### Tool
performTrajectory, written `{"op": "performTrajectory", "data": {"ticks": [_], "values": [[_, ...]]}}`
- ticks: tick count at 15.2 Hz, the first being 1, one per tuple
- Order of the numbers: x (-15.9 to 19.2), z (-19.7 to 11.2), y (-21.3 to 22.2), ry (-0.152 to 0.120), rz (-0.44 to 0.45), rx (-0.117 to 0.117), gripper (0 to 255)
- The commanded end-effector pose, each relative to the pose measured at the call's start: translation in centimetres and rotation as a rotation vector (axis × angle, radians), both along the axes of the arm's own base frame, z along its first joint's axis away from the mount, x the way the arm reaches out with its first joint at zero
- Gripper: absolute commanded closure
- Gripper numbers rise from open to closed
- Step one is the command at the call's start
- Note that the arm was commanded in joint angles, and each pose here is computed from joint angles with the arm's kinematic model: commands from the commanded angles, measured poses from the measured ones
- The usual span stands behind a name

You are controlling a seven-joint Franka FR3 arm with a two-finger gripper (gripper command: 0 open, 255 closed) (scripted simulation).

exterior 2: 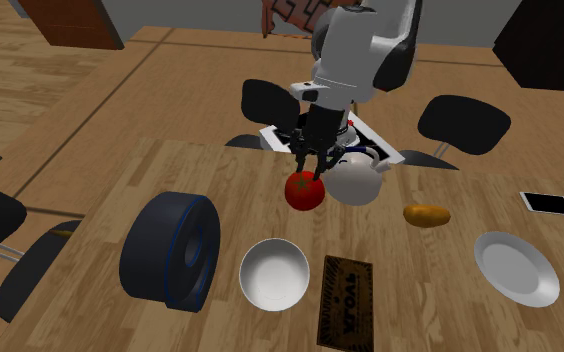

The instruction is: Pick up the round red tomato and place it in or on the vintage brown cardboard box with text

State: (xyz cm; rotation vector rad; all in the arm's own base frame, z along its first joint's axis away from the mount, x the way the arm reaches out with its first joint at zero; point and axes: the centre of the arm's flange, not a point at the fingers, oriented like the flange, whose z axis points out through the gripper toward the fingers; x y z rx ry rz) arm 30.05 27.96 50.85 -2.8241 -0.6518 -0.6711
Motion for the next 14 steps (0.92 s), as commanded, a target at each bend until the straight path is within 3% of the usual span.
{"op": "performTrajectory", "data": {"ticks": [1,14], "values": [[0.1,0.5,2.8,0.001,0.0,0.002,255],[0.6,3.6,19.7,0.001,0.0,0.002,255]]}}
